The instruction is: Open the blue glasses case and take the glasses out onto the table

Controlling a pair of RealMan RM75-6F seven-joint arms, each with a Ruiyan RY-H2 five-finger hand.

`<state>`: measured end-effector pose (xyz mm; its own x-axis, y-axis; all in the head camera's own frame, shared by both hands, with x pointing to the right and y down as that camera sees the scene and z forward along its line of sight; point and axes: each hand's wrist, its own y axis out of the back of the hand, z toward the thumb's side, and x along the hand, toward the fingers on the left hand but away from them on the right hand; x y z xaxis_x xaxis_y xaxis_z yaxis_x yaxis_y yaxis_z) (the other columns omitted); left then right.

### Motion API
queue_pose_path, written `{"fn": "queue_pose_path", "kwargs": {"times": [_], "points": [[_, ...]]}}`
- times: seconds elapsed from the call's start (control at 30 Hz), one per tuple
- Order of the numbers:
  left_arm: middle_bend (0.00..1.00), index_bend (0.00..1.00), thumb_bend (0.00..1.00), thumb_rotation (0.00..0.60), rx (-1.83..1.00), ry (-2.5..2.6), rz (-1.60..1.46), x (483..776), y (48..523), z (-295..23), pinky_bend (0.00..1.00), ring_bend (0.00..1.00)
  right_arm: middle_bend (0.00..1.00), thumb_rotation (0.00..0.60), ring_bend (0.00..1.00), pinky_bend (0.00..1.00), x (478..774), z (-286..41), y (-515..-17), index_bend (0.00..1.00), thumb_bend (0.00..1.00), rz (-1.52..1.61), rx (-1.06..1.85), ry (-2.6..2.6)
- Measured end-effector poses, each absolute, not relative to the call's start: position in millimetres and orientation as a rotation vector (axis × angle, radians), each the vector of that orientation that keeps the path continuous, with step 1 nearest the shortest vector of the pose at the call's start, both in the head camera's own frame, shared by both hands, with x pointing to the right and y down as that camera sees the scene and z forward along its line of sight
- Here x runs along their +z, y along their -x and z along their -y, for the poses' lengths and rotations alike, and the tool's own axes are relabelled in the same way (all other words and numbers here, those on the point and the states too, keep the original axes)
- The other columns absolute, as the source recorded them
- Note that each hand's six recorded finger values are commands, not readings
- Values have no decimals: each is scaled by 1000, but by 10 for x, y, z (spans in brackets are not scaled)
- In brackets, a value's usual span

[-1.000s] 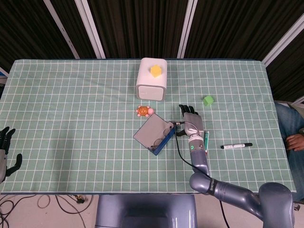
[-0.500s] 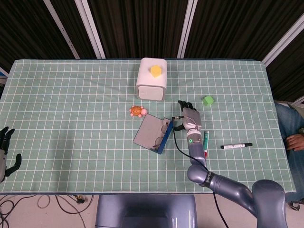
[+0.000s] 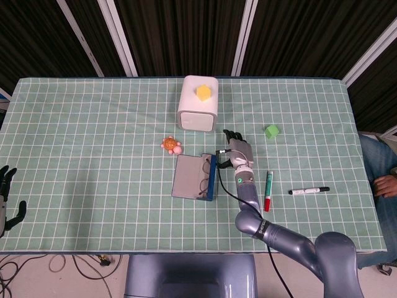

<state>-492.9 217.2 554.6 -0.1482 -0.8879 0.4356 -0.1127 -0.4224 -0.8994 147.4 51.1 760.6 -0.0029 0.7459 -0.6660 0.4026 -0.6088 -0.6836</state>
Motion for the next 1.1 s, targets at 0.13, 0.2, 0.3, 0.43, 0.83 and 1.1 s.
{"fn": "queue_pose_path", "kwargs": {"times": [0.13,0.2,0.3,0.43,0.83,1.1], "points": [[0,28,461,600,-1636,1510,-1153,5547,4938,-2174,0,0,132,600,66,203,7635,-463,-1425,117,105,1202,1643,1989],[0,28,461,600,-1638,1509,-1157,5546,4944,-2173,0,0,132,600,67,203,7642,-424,-1393,118,105,1216,1637,1996],[0,28,462,600,-1641,1507,-1163,5542,4954,-2171,0,0,132,600,67,203,7650,-378,-1355,118,105,1229,1630,1998],[0,28,462,600,-1646,1502,-1176,5538,4976,-2160,0,0,132,600,67,203,7666,-353,-1257,118,106,1232,1617,2016],[0,28,461,600,-1657,1498,-1179,5540,4996,-2166,0,0,132,600,66,203,7556,-215,-1332,118,106,1218,1571,1940],[0,28,461,600,-1657,1506,-1177,5556,4969,-2170,0,0,171,600,90,204,7279,-196,-1500,118,172,1200,1505,1957]]}}
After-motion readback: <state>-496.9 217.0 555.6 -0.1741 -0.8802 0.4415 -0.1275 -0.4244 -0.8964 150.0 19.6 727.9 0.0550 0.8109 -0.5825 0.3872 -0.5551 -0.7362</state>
